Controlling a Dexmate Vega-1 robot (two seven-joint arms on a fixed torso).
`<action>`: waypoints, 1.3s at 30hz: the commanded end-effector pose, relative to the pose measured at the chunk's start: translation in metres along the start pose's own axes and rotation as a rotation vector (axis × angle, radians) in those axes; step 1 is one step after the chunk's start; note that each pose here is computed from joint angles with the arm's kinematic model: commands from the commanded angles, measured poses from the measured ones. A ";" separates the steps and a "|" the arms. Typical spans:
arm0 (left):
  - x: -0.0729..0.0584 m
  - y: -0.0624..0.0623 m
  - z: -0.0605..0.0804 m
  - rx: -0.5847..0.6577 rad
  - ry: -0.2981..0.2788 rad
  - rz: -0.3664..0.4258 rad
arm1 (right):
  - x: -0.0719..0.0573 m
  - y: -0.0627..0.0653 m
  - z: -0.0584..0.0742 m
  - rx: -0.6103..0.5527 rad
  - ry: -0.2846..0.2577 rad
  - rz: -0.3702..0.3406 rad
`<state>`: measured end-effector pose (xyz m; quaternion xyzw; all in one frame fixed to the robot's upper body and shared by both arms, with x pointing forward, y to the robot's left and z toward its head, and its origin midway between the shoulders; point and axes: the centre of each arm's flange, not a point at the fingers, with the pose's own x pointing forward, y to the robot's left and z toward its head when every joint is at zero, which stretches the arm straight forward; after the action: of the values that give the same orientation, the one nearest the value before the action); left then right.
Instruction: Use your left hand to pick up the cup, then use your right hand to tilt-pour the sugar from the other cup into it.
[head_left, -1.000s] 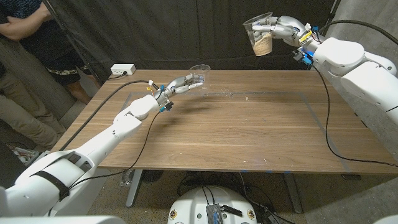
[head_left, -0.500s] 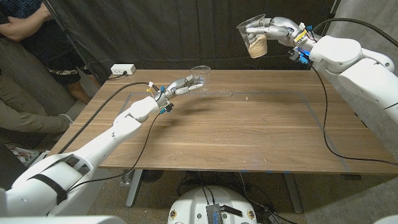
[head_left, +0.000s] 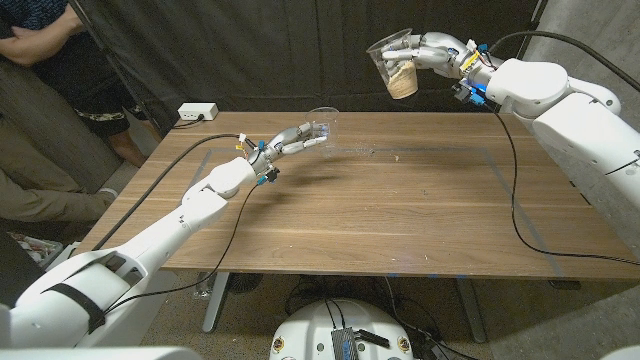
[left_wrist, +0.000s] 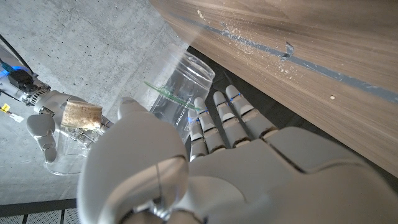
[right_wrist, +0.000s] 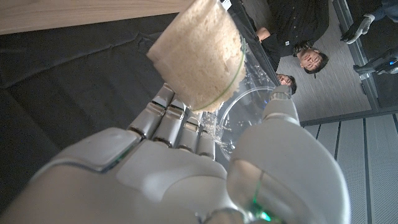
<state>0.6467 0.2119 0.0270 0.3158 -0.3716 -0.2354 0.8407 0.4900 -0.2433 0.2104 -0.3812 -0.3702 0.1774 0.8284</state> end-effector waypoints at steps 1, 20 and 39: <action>0.001 -0.006 0.002 -0.006 -0.010 -0.016 | 0.011 0.012 -0.001 -0.031 0.023 0.061; 0.005 -0.004 0.001 -0.010 -0.016 -0.026 | 0.027 0.026 -0.007 -0.075 0.059 0.141; 0.007 -0.001 -0.002 -0.010 -0.015 -0.033 | 0.043 0.039 -0.005 -0.138 0.091 0.234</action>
<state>0.6507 0.2078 0.0281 0.3152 -0.3716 -0.2511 0.8364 0.5179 -0.2044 0.1986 -0.4662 -0.3117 0.2195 0.7983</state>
